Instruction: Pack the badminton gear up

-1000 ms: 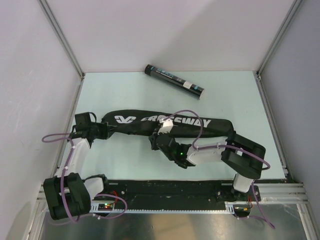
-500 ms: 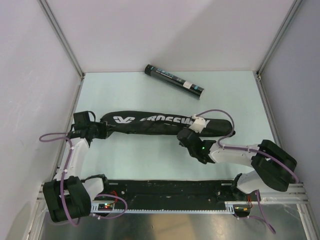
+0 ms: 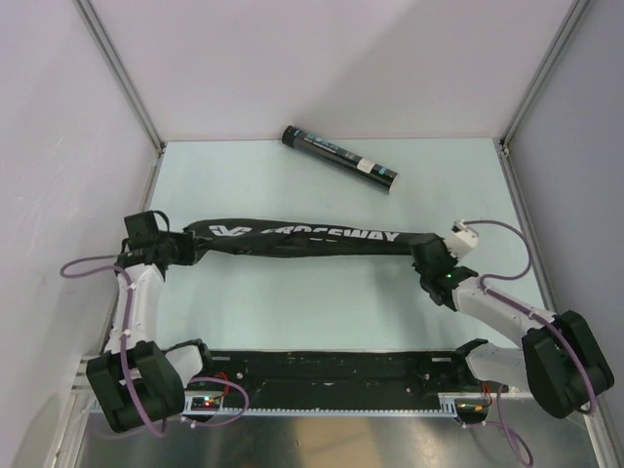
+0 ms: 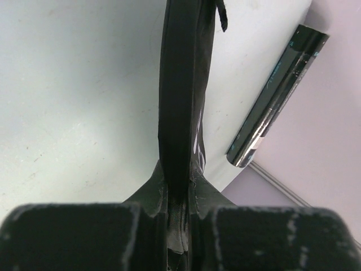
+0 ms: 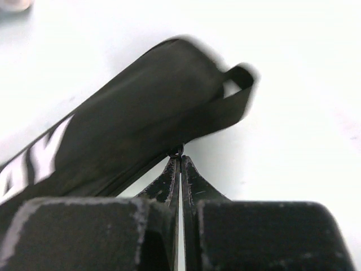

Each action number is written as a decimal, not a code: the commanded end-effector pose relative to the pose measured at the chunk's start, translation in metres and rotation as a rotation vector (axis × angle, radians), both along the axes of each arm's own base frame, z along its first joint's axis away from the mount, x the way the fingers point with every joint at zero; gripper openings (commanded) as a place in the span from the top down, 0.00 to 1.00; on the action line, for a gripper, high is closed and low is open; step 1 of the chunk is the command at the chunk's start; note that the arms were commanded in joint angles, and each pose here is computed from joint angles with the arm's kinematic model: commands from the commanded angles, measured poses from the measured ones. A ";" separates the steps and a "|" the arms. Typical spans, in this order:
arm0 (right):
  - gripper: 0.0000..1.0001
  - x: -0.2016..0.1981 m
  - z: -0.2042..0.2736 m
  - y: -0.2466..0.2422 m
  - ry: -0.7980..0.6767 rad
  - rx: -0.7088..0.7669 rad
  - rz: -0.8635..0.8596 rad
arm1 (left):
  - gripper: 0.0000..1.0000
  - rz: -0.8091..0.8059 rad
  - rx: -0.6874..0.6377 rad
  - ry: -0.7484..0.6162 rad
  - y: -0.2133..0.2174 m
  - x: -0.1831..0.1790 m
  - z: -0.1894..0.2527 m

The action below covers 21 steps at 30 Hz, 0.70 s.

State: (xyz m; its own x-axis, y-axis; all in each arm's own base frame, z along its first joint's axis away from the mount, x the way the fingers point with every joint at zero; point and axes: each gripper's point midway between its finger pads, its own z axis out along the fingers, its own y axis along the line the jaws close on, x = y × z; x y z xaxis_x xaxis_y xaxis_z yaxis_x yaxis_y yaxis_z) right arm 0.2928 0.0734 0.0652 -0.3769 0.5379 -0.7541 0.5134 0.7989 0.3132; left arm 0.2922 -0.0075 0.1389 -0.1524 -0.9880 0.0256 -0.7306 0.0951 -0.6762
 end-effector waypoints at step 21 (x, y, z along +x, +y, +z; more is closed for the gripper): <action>1.00 0.001 -0.013 -0.086 0.031 0.167 -0.156 | 1.00 -0.166 0.342 -0.187 0.060 0.046 0.070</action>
State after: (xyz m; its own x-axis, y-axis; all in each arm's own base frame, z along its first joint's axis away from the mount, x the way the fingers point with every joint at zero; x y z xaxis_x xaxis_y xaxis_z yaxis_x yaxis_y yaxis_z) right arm 0.2893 0.0178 0.0491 -0.3807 0.7166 -0.5844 0.5888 0.6751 0.4444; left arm 0.3128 0.0127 0.1644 -0.2794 -0.9588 -0.0518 -0.6953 0.2393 -0.6778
